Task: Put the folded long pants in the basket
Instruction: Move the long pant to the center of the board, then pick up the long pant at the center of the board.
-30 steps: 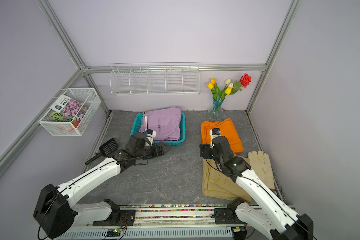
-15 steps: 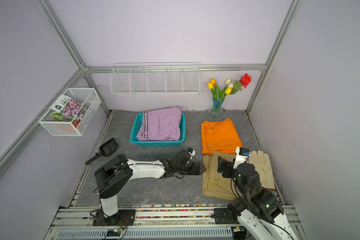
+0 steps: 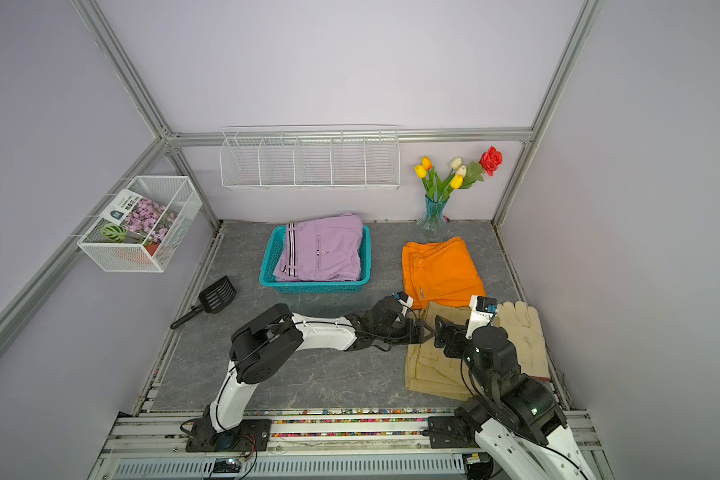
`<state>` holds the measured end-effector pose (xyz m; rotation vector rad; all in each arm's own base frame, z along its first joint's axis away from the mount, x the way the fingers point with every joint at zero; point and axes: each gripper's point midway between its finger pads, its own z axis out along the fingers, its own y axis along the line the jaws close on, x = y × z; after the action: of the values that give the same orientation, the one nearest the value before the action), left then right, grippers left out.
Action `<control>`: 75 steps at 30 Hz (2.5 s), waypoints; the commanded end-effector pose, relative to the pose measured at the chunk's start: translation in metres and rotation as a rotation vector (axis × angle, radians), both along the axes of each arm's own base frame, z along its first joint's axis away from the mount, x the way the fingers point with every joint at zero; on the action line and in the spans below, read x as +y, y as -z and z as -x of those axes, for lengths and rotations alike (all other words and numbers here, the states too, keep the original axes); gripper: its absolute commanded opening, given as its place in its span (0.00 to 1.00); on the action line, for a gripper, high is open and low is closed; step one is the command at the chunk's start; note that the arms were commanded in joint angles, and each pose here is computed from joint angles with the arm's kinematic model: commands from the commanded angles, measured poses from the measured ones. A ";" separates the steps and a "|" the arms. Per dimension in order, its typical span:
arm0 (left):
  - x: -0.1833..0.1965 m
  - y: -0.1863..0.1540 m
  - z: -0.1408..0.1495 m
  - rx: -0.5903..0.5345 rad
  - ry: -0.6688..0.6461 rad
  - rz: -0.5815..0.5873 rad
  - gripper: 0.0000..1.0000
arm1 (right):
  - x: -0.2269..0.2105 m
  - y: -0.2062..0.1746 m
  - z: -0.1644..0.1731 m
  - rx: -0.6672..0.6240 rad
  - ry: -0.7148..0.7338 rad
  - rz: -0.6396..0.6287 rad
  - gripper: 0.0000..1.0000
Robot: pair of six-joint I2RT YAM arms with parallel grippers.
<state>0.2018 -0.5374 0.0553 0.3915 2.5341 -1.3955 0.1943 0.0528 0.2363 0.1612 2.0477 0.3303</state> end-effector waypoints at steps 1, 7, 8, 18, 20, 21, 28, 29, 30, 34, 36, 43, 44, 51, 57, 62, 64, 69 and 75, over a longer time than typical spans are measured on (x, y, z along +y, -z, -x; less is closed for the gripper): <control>0.011 0.048 0.017 0.095 0.022 -0.115 0.57 | 0.001 0.004 0.000 0.013 -0.007 0.002 0.87; 0.014 0.048 0.020 0.089 0.042 -0.149 0.00 | 0.000 0.002 0.004 -0.003 -0.005 -0.008 0.87; 0.019 0.043 0.020 0.074 0.038 -0.149 0.00 | 0.000 0.002 0.004 -0.004 -0.005 -0.009 0.88; 0.127 -0.010 0.017 -0.060 -0.085 -0.250 0.00 | 0.027 0.026 -0.007 0.061 -0.084 -0.068 0.95; 0.155 -0.012 0.013 -0.065 -0.130 -0.270 0.00 | 0.033 0.032 -0.008 0.072 -0.103 -0.091 0.98; 0.167 -0.013 0.011 -0.066 -0.152 -0.274 0.00 | 0.035 0.033 -0.008 0.073 -0.114 -0.101 0.98; 0.265 -0.017 -0.003 -0.134 -0.352 -0.428 0.00 | 0.056 0.069 -0.011 0.151 -0.175 -0.159 0.98; 0.275 -0.021 -0.004 -0.153 -0.368 -0.447 0.00 | 0.058 0.076 -0.011 0.162 -0.178 -0.165 0.98; 0.282 -0.023 -0.004 -0.169 -0.381 -0.458 0.00 | 0.060 0.081 -0.012 0.171 -0.179 -0.169 0.98; 0.309 -0.023 -0.011 -0.190 -0.424 -0.472 0.00 | 0.073 0.111 -0.021 0.215 -0.206 -0.181 0.98; 0.315 -0.014 -0.014 -0.154 -0.416 -0.448 0.00 | 0.076 0.127 -0.026 0.254 -0.200 -0.165 0.98; 0.319 -0.009 -0.019 -0.152 -0.412 -0.456 0.00 | 0.105 0.165 -0.043 0.369 -0.253 -0.194 0.98; 0.319 -0.009 -0.020 -0.156 -0.409 -0.457 0.00 | 0.110 0.169 -0.045 0.395 -0.272 -0.198 0.98; 0.328 0.000 -0.030 -0.116 -0.422 -0.455 0.00 | 0.137 0.193 -0.063 0.469 -0.338 -0.210 0.97; 0.328 -0.002 -0.033 -0.118 -0.425 -0.450 0.00 | 0.160 0.211 -0.076 0.517 -0.386 -0.240 0.84; 0.328 -0.001 -0.033 -0.113 -0.427 -0.451 0.00 | 0.173 0.215 -0.078 0.524 -0.414 -0.243 0.50; 0.328 -0.001 -0.033 -0.111 -0.426 -0.452 0.00 | 0.172 0.211 -0.079 0.513 -0.406 -0.241 0.22; 0.323 -0.020 -0.033 -0.102 -0.416 -0.429 0.00 | 0.162 0.186 -0.073 0.456 -0.367 -0.163 0.00; 0.319 -0.091 -0.032 -0.150 -0.421 -0.336 0.00 | 0.199 0.121 -0.053 0.340 -0.480 -0.103 0.00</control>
<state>0.2279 -0.2151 0.0985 0.0008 2.6193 -0.6970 0.2533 0.2414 0.0879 -0.1571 2.4332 0.8018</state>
